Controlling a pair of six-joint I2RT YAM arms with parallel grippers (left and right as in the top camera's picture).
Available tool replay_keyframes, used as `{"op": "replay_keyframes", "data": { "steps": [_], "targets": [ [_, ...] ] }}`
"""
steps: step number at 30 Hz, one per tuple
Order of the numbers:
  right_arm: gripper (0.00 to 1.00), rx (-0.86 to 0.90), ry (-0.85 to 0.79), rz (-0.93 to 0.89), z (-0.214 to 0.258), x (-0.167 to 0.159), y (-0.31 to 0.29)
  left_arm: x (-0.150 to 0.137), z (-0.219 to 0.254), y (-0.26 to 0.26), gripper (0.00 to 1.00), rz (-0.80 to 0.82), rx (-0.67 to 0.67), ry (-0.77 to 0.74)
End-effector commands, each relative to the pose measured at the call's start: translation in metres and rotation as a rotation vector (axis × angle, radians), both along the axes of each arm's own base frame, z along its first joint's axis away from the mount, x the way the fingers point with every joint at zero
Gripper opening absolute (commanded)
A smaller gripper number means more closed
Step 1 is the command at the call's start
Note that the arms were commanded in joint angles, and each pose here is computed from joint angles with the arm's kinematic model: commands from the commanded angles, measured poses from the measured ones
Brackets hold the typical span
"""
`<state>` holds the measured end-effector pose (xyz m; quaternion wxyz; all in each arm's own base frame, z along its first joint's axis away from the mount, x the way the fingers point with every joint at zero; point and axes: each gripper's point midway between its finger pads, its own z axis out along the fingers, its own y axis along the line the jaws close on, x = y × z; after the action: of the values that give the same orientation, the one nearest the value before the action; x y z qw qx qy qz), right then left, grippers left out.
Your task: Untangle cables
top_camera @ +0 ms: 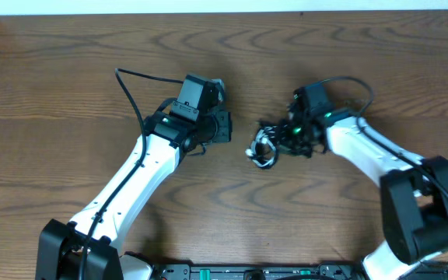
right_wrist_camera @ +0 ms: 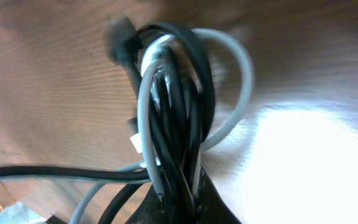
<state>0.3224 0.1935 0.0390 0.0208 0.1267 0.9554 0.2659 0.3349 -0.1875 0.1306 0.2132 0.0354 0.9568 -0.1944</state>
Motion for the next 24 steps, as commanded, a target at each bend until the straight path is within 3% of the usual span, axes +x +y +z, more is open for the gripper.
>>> {"op": "replay_keyframes", "data": {
  "steps": [1,2,3,8,15,24],
  "targets": [
    [0.01,-0.047,-0.155,0.016,0.062,0.026,-0.023,0.01,0.004,0.018,0.08,0.007,0.069,-0.047],
    [0.01,-0.08,-0.139,-0.015,0.077,0.025,-0.035,0.007,0.008,0.006,0.24,-0.054,0.011,-0.049],
    [0.01,-0.122,-0.127,-0.041,0.083,0.024,-0.043,0.006,0.012,-0.002,0.32,-0.094,-0.028,-0.052],
    [0.01,-0.28,-0.116,-0.084,0.091,0.021,-0.066,-0.013,0.047,-0.061,0.47,-0.319,-0.316,-0.077],
    [0.01,-0.26,-0.043,-0.137,0.08,0.021,-0.074,-0.022,0.059,-0.085,0.48,-0.371,-0.389,-0.086],
    [0.01,-0.237,-0.007,-0.193,0.066,0.03,-0.078,-0.019,0.044,-0.092,0.48,-0.304,-0.331,-0.074]
  ]
}}
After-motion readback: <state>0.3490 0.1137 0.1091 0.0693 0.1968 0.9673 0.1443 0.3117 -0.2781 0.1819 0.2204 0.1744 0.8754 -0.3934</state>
